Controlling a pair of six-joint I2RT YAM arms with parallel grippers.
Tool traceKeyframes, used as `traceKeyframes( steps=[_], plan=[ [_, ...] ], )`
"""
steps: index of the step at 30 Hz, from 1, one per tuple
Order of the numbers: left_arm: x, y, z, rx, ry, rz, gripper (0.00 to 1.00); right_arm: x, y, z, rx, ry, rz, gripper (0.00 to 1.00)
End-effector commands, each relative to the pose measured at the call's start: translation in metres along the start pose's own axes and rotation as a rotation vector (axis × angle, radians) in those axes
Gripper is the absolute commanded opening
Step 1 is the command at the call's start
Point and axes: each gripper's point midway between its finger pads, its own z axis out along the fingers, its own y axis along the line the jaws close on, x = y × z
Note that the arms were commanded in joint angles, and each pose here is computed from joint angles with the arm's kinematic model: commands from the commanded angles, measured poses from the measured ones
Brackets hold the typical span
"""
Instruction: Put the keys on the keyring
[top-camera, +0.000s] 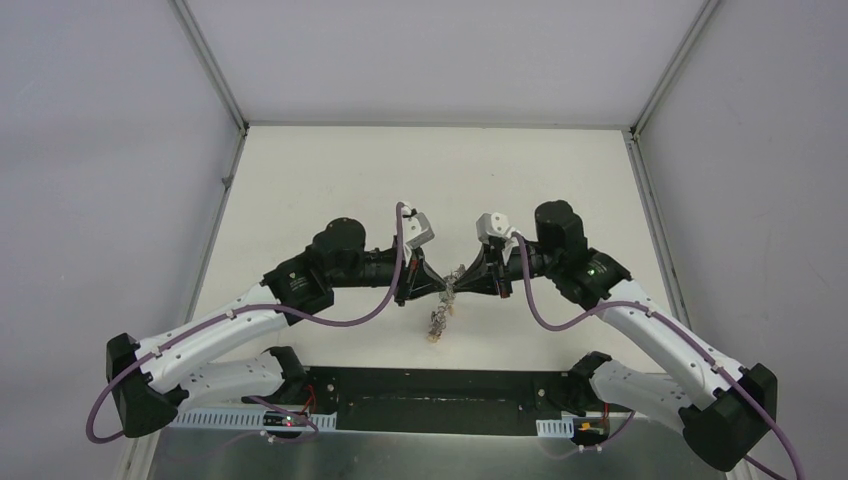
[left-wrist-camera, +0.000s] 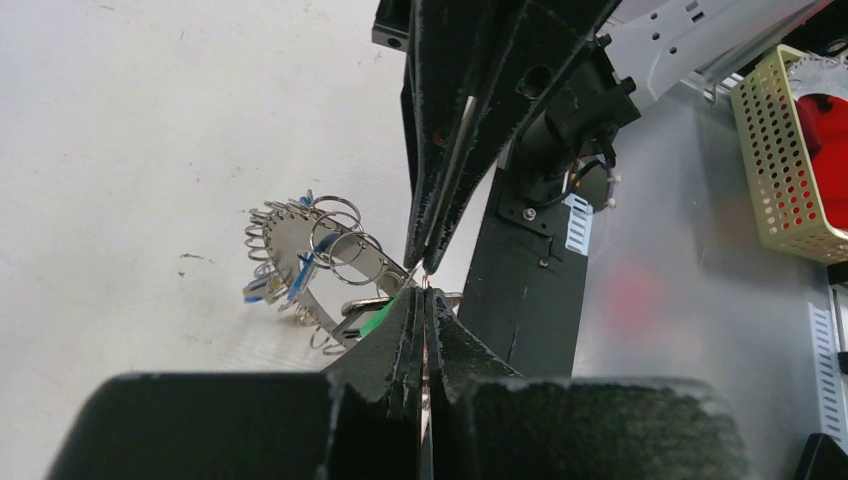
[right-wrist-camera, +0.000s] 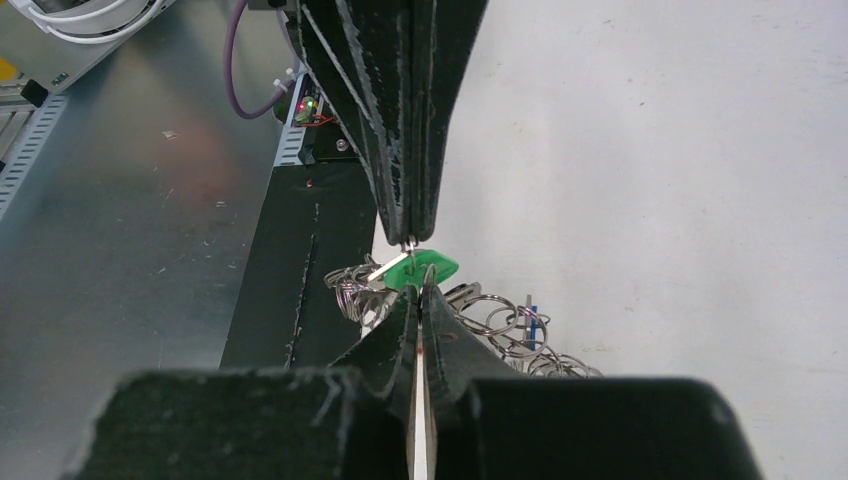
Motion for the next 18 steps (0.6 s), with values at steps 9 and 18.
traceKeyframes(
  steps=[9, 18],
  plan=[
    [-0.013, 0.010, -0.003, -0.094, -0.022, -0.031, 0.00, -0.030, 0.008, -0.003, -0.016, -0.082, -0.157, 0.00],
    [-0.001, 0.016, -0.003, -0.126, 0.002, -0.053, 0.00, -0.032, 0.009, -0.002, -0.018, -0.090, -0.163, 0.00]
  ],
)
